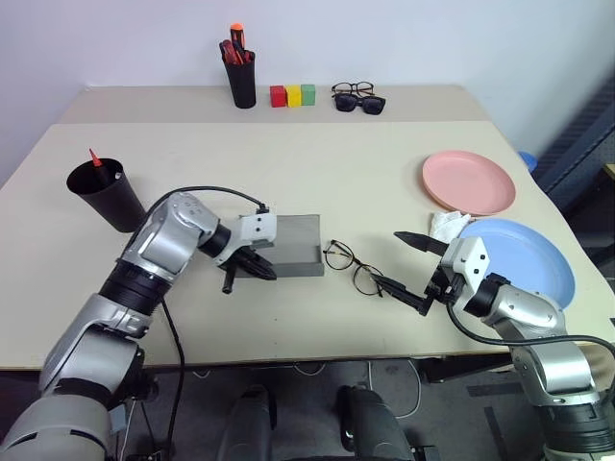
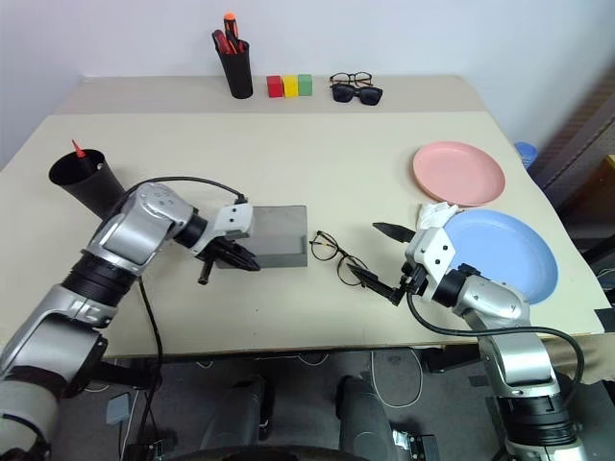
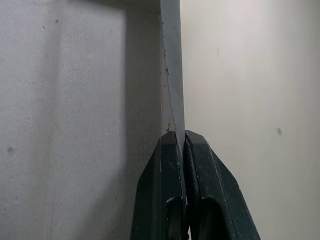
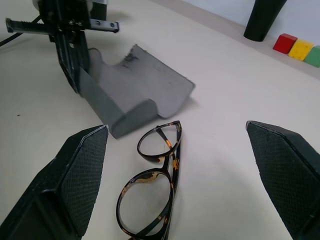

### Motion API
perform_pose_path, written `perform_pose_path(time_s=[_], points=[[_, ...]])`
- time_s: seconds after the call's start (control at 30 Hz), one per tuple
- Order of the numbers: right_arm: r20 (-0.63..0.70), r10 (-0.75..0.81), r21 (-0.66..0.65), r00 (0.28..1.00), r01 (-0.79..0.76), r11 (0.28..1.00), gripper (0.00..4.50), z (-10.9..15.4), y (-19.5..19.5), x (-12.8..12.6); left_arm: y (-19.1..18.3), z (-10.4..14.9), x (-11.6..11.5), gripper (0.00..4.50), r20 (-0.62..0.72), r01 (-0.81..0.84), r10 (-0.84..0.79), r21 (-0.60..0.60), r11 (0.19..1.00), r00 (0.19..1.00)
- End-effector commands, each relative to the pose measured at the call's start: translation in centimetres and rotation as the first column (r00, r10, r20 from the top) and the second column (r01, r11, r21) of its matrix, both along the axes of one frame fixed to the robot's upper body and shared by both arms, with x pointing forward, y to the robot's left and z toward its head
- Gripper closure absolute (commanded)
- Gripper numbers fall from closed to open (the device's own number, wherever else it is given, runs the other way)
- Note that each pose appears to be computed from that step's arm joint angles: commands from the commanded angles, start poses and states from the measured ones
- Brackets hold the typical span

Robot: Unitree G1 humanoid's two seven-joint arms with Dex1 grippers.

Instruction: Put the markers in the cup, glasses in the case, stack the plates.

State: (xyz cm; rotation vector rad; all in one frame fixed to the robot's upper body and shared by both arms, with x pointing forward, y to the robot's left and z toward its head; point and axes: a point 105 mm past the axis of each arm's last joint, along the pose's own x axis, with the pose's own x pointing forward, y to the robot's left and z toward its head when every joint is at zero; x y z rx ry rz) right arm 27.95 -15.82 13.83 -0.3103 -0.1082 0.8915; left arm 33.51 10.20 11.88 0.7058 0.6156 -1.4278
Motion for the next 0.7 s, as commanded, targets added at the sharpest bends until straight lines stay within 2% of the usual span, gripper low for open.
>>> perform_pose_path(time_s=[0.03, 0.43, 0.7], points=[[0.045, -0.004, 0.007, 0.999, 0.004, 1.0, 0.0, 0.8, 0.0, -0.1, -1.4, 0.5, 0.5, 4.47, 0.032, 0.014, -0.013, -0.004, 1.0, 0.999], [0.044, 0.004, 0.005, 0.999, -0.004, 1.0, 0.0, 0.7, 0.2, -0.1, 0.3, 1.0, 0.3, 4.47, 0.025, -0.053, 0.054, -0.019, 0.998, 0.998], [0.002, 0.012, -0.001, 1.0, -0.012, 1.0, 0.0, 0.3, 0.2, 0.0, 0.6, 0.1, -0.4, 4.47, 0.029, -0.045, 0.045, -0.01, 0.999, 0.999]])
